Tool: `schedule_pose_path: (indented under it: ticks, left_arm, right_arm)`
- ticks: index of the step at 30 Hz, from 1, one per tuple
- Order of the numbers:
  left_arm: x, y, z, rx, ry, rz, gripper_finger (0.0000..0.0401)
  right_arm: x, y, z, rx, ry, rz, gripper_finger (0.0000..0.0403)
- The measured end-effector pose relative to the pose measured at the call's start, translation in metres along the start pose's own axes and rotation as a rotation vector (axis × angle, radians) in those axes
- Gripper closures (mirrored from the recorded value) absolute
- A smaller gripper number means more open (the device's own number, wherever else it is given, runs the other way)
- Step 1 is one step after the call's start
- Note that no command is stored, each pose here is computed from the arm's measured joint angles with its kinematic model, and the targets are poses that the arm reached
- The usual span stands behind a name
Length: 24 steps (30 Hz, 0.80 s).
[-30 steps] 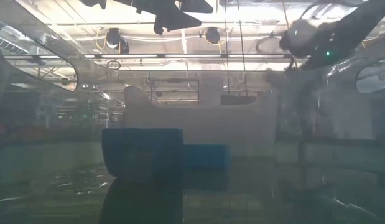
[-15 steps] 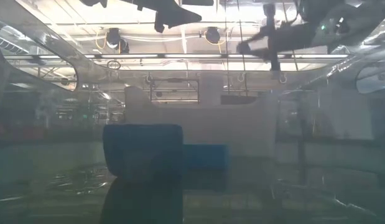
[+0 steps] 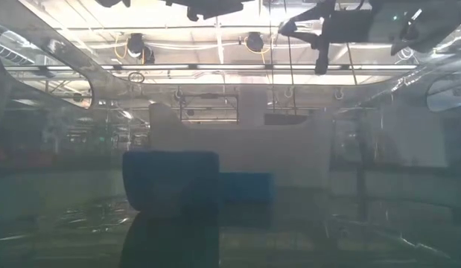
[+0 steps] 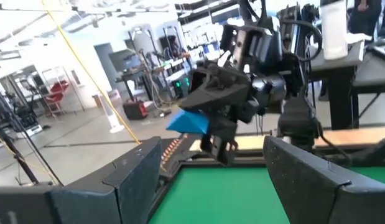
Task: Sort & place blocks by color
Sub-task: Put the blue block into the black bin
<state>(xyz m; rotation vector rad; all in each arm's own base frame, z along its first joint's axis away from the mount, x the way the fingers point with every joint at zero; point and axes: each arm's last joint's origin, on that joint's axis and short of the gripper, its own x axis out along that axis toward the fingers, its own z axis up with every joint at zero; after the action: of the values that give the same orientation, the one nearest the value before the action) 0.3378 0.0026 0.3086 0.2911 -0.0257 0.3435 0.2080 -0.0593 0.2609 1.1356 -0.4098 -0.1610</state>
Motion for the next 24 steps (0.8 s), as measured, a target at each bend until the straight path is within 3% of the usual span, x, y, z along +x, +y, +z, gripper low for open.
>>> schedule_pose_path:
  ticks: [5,15,20,24]
  left_arm:
    - [0.003,0.000,-0.002,-0.020,-0.024,0.003,0.0119]
    - [0.011,0.005,-0.013,-0.192,0.009,0.021,0.0118]
    - [0.011,0.005,-0.015,-0.188,0.022,0.018,0.0106]
    - [0.011,0.002,-0.014,-0.061,0.015,-0.020,0.0086]
  right_arm:
    - [-0.001,0.004,-0.006,0.029,0.017,0.021,0.0337]
    - [-0.001,0.007,-0.012,0.039,0.006,0.022,0.0337]
    - [-0.001,0.007,-0.016,0.074,0.021,0.020,0.0337]
    - [0.000,0.005,-0.022,0.136,0.055,0.010,0.0337]
